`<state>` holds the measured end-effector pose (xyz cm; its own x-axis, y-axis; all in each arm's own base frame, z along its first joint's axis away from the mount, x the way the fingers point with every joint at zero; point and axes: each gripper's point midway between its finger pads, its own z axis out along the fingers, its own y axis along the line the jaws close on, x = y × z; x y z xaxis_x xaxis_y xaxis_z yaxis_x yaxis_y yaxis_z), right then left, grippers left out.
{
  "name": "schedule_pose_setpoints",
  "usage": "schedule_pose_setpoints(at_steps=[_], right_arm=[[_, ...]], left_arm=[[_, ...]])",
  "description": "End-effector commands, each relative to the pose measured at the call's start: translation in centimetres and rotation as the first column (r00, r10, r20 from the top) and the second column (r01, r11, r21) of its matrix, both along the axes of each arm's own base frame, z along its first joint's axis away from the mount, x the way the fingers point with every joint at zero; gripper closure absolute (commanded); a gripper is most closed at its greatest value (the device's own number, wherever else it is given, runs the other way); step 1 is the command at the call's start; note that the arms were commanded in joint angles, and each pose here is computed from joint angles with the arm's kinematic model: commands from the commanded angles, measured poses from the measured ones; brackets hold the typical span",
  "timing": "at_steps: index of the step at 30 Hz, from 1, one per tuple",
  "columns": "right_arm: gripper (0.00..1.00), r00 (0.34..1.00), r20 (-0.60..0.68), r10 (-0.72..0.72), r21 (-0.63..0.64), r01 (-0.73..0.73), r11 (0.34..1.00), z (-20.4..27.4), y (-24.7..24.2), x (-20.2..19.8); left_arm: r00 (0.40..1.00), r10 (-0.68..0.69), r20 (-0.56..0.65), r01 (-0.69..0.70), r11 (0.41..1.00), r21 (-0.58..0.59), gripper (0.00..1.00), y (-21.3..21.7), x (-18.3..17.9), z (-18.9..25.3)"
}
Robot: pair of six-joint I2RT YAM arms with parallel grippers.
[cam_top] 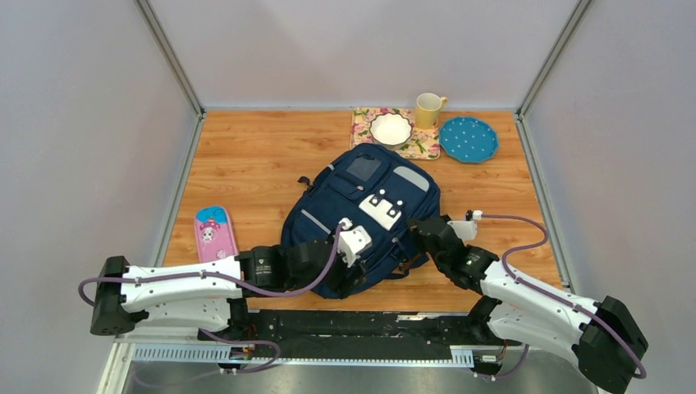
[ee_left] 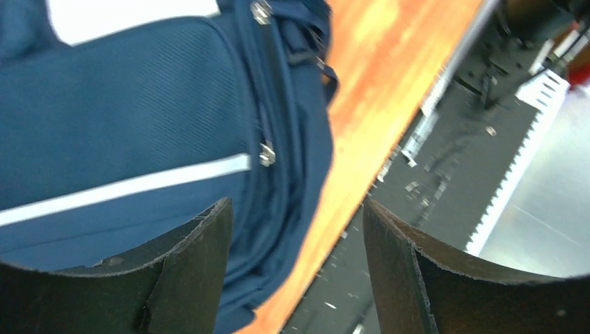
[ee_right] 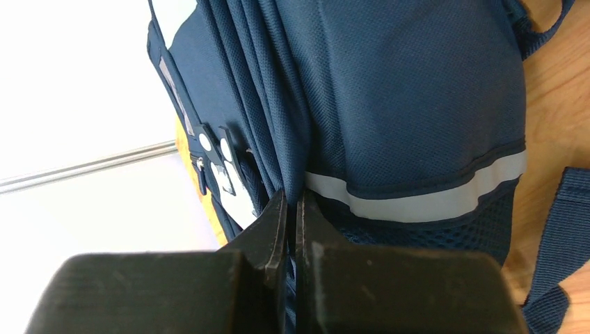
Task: Pack the student bag
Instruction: Adjust the student bag at the center of the board.
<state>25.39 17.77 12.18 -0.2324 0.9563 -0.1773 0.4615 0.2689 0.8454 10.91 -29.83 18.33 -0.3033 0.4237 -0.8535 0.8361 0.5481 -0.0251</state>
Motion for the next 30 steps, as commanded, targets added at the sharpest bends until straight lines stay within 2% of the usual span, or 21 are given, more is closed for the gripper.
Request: schedule_pose_setpoints(at_steps=[1, 2, 5, 8, 10, 14, 16, 20, 23, 25, 28, 30], right_arm=[[1.0, 0.999, 0.039, -0.003, -0.124, 0.008, 0.992, 1.1, -1.2, 0.6], [1.0, 0.999, 0.028, 0.02, -0.134, -0.016, 0.991, 0.8, -1.0, 0.3], [1.0, 0.993, 0.025, 0.115, -0.18, -0.108, 0.978, 0.5, -0.3, -0.3], [1.0, 0.975, 0.032, 0.219, -0.239, -0.206, 0.949, 0.7, 0.5, -0.8], [1.0, 0.955, 0.036, 0.295, -0.284, -0.274, 0.919, 1.0, 0.9, -1.3], [1.0, 0.917, 0.037, 0.397, -0.317, -0.366, 0.875, 0.9, 1.4, -2.5], [1.0, 0.908, 0.039, 0.416, -0.285, -0.389, 0.876, 0.7, 1.6, -3.2], [1.0, 0.891, 0.02, 0.453, -0.191, -0.442, 0.877, -0.7, 2.5, -4.6], [1.0, 0.892, 0.006, 0.452, -0.122, -0.448, 0.885, -1.9, 3.2, -5.0], [1.0, 0.892, 0.015, 0.451, -0.107, -0.447, 0.888, -2.0, 3.5, -4.8], [1.0, 0.886, 0.03, 0.463, -0.104, -0.458, 0.883, -1.6, 4.3, -4.3], [1.0, 0.878, 0.028, 0.478, -0.117, -0.472, 0.874, -1.6, 4.8, -4.0]], left_arm=[[0.967, -0.119, -0.227, 0.102, 0.991, -0.088, 0.25, -2.2, -4.2, -2.4], [0.948, -0.149, -0.281, 0.128, 0.988, -0.091, 0.25, -2.7, -5.3, -3.2], [0.915, -0.215, -0.342, 0.192, 0.976, -0.1, 0.25, -3.9, -6.7, -4.7], [0.917, -0.156, -0.366, 0.16, 0.987, -0.019, 0.25, -3.9, -6.0, -7.2], [0.926, -0.051, -0.375, 0.079, 0.995, 0.06, 0.25, -3.3, -4.4, -8.9], [0.915, 0.15, -0.375, -0.116, 0.987, 0.112, 0.25, -0.6, -0.8, -11.6], [0.903, 0.256, -0.346, -0.241, 0.967, 0.087, 0.25, 0.9, 1.7, -11.2], [0.879, 0.389, -0.277, -0.377, 0.921, 0.098, 0.25, 4.6, 4.9, -11.3], [0.885, 0.397, -0.243, -0.39, 0.917, 0.079, 0.24, 5.2, 5.8, -10.0], [0.9, 0.346, -0.265, -0.347, 0.937, 0.046, 0.24, 4.5, 5.3, -8.8], [0.915, 0.203, -0.347, -0.252, 0.962, -0.102, 0.24, 1.5, 3.6, -6.1], [0.929, 0.117, -0.352, -0.192, 0.964, -0.185, 0.24, -0.6, 2.4, -4.4]])
